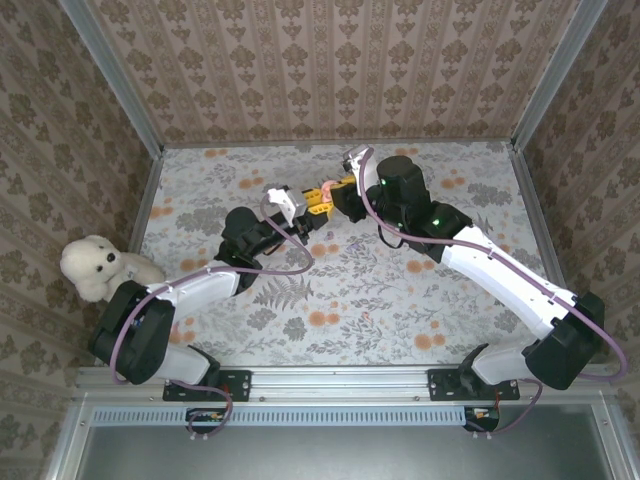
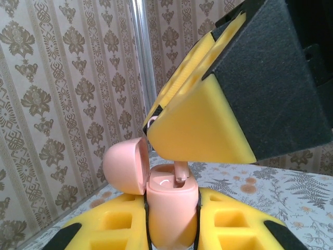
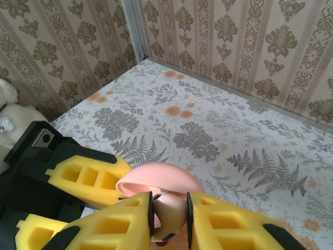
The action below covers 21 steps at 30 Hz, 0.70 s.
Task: Insert wireless bluetooth earbuds into charging case
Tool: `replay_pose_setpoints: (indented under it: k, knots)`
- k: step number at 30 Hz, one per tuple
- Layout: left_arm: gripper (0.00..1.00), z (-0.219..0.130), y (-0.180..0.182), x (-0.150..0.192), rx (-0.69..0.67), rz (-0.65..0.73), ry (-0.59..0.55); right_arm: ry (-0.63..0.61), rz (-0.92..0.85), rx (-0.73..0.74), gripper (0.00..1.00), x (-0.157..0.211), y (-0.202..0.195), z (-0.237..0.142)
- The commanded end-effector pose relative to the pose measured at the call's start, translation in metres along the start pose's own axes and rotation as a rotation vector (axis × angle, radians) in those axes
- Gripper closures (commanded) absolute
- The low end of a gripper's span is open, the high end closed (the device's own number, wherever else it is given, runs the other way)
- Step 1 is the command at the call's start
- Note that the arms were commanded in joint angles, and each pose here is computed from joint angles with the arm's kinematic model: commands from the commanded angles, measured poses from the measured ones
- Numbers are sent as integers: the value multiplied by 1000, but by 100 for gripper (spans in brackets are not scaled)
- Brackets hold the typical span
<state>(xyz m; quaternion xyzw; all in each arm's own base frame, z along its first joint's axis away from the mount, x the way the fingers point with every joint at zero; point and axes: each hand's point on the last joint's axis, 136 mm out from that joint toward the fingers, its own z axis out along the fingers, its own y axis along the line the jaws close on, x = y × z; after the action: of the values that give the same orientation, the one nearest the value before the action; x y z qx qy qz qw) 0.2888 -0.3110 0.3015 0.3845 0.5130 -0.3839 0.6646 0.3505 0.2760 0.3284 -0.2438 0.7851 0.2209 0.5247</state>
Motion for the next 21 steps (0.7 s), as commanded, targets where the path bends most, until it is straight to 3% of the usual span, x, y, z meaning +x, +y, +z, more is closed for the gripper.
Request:
replay_pose_setpoints:
  k: [1,21]
  knots:
    - [100,6,-2,-18,19,18,-47,6,-18,28,76,5,-5,5]
    - [100,7,1,-15,10,12,-38,109,-228,60,77,31,16,20]
